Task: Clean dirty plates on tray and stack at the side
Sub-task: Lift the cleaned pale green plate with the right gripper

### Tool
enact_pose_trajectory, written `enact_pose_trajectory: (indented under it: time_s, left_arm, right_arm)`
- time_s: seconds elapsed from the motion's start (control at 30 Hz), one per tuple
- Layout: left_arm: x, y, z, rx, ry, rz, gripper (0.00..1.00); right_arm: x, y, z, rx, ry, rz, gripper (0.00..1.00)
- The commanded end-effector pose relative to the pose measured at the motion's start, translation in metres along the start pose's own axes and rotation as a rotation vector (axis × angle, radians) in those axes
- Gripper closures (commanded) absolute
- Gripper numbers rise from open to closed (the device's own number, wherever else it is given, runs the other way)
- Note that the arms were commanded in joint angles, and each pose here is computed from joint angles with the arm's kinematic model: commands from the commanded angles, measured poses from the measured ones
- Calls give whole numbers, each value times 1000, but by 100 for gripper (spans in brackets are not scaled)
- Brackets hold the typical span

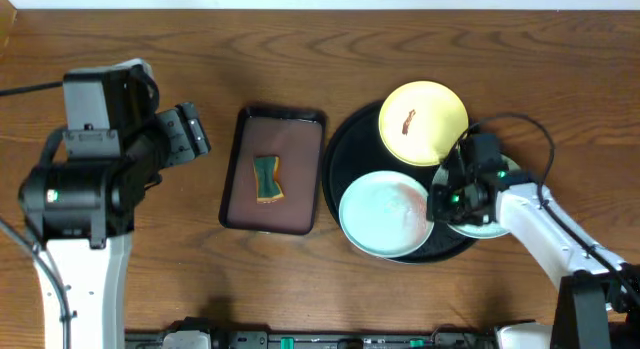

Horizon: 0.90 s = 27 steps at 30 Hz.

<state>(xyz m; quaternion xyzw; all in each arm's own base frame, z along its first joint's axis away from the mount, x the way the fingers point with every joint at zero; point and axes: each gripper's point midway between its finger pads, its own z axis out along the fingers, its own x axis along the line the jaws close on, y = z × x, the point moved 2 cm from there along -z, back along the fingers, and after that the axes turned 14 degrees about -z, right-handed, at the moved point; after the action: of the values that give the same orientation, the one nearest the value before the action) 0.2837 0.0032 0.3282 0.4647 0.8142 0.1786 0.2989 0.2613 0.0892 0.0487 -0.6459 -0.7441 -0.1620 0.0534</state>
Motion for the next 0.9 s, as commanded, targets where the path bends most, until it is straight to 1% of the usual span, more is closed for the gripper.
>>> enact_pose_trajectory:
  time_s: [0.0,0.1,0.13,0.17,0.2,0.3,0.43,0.7,0.77,0.83,0.87]
  left_arm:
    - [1,2,-10,-31,-9,-2,17]
    - [1,2,-9,-28,-7,-2,16]
    - [1,2,-9,-27,-6,-2,16]
    - [1,2,-8,-26,-6,-2,16]
    - [1,2,-8,-26,-6,-2,16]
    - [1,2,-8,-26,-6,-2,16]
    - [1,2,-8,-26,-6,-2,16]
    - [1,2,-8,-26,-6,-2,16]
    - [1,2,-8,-26,-6,-2,16]
    - [1,2,-8,-26,-6,-2,16]
    - [1,2,-8,-26,-6,-2,16]
  right_arm:
    - [16,39,-38,-104,-8,-73,99]
    - [37,59,-57,-152,6,-130,99]
    - [52,69,-64,-186,18,-172,99]
    - [56,71,-66,-195,21,-183,99]
    - [73,82,-72,-240,34,-235,99]
    - [98,97,-74,-329,9,-320,99]
    - [124,113,-68,-430,-70,-411,99]
    - [183,133,-41,-566,-73,-590,99]
    - [198,136,-35,-605,-87,-679,99]
    - [208,142,-34,-658,-151,-754,99]
    - [211,143,-36,-678,-173,-765,99]
